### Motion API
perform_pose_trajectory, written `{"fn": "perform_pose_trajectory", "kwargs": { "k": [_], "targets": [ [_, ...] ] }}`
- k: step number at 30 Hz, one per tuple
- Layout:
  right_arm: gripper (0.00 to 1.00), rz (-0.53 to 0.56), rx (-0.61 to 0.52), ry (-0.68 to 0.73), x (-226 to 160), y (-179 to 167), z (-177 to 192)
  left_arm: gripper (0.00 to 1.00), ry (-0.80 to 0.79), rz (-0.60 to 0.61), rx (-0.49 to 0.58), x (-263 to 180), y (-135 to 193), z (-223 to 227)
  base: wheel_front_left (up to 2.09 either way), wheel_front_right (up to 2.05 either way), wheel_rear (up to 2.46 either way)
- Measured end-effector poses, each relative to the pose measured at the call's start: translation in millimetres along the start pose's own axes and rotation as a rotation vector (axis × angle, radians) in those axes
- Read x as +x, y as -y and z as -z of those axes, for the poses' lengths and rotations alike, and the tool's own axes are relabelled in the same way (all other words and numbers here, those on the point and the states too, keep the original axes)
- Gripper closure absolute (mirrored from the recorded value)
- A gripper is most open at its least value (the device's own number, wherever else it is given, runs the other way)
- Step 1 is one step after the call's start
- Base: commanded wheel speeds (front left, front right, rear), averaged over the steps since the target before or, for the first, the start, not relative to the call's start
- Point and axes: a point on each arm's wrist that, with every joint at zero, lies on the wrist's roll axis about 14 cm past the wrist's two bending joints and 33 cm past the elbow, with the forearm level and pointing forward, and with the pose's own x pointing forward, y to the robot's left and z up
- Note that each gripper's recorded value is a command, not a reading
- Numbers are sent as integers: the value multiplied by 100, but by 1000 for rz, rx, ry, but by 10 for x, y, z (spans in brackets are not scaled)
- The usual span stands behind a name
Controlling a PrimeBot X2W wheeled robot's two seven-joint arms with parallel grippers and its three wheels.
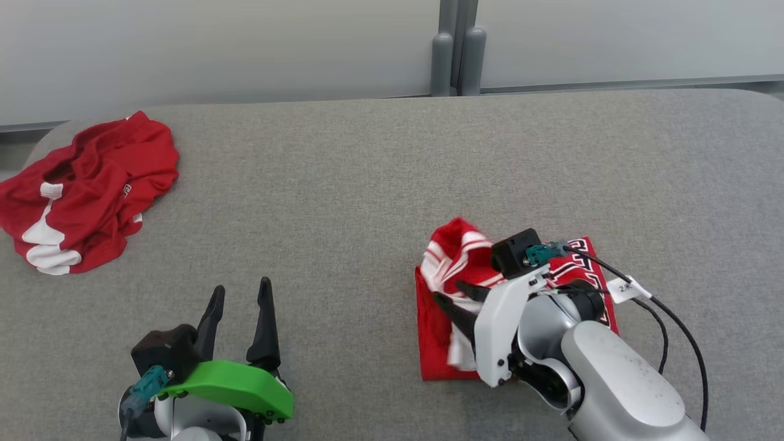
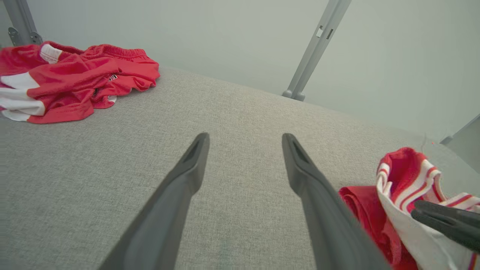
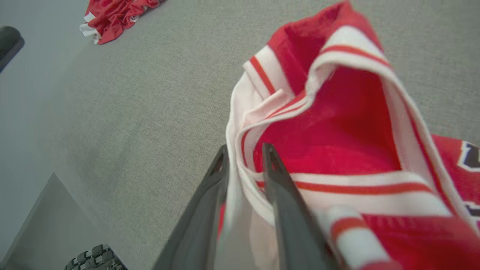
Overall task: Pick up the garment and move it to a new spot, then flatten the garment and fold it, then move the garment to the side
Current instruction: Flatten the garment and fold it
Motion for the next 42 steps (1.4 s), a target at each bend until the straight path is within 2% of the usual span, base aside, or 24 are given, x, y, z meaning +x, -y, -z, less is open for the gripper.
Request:
{"fn": "perform_pose_trajectory", "kwargs": {
  "k": [6, 11, 17, 22, 23, 24, 25, 27, 36, 42],
  "targets": [
    [0, -44, 16, 64, 67, -162, -183, 0, 3, -6, 1, -16, -16, -3, 0, 0, 0],
    [0, -44, 17, 204, -39, -135, -552, 0, 5, 10, 1, -7, 37, -4, 0, 0, 0],
    [0, 67, 32, 393, -346, 277, -908, 0, 5, 40, -1, 6, 143, 2, 0, 0, 0],
    [0, 194, 80, 454, -615, 683, -800, 0, 0, 65, -2, 17, 230, 18, 0, 0, 0],
    [20, 210, 86, 465, -657, 728, -780, 0, -1, 68, -2, 18, 240, 21, 0, 0, 0],
    [54, 225, 97, 476, -693, 768, -755, 0, -2, 71, -2, 16, 251, 27, 0, 0, 0],
    [75, 239, 108, 480, -722, 803, -713, 0, -5, 73, -2, 12, 258, 37, 0, 0, 0],
    [100, 264, 125, 482, -766, 858, -610, 0, -14, 77, -2, -4, 269, 65, 0, 0, 0],
    [100, 367, 258, 517, -888, 1064, -165, 0, -25, 75, 1, -51, 263, 88, 0, 0, 0],
    [100, 365, 284, 480, -804, 1003, 104, 0, -29, 50, 8, -102, 180, 86, 0, 0, 0]
  ]
}}
